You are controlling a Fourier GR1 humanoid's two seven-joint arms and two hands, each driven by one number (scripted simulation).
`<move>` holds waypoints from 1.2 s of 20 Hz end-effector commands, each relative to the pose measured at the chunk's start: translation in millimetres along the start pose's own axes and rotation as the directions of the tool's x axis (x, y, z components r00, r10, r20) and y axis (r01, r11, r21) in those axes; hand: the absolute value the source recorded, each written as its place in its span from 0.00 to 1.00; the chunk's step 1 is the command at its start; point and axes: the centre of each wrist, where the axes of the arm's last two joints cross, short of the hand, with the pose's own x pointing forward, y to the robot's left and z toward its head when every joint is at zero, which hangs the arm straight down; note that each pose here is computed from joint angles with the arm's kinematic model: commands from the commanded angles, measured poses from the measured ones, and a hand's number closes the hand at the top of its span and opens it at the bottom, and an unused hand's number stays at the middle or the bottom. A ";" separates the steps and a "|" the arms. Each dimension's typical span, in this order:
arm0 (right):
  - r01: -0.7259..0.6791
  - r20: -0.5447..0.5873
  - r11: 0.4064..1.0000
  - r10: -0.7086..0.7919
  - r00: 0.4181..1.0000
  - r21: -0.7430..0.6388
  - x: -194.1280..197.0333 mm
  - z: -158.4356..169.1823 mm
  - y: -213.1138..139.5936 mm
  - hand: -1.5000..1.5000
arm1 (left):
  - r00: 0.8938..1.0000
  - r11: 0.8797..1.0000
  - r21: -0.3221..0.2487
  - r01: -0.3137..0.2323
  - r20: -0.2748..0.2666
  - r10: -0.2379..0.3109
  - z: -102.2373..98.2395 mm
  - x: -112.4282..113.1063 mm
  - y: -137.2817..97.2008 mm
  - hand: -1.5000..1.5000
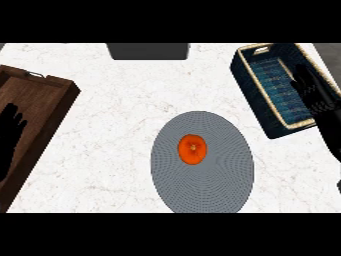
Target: Pick the squash from the placemat and place it in the basket
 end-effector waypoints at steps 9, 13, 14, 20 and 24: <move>-0.008 0.156 0.970 0.047 0.987 -0.241 30.6 19.4 152.7 1.00 | 0.948 0.977 -0.203 -0.061 0.296 0.121 20.8 21.7 -99.8 0.50; -0.069 -0.026 0.886 0.064 0.998 -0.459 2.6 11.3 194.4 0.00 | 0.950 0.971 -0.227 -0.073 0.282 0.137 26.2 25.9 -111.4 0.50; -0.109 -0.060 0.866 0.091 0.994 -0.488 -1.0 11.7 199.6 0.00 | 0.954 0.971 -0.227 -0.070 0.269 0.132 33.1 19.4 -110.4 0.50; -0.429 -0.379 0.706 0.240 0.893 -0.563 -43.7 9.3 169.2 0.00 | 0.956 0.981 -0.182 -0.070 0.269 0.118 30.0 19.4 -99.9 0.50; -0.591 -0.584 0.693 0.296 0.756 -0.413 -58.4 20.8 167.5 0.00 | 0.957 0.985 -0.162 -0.058 0.274 0.101 33.1 16.4 -97.8 0.50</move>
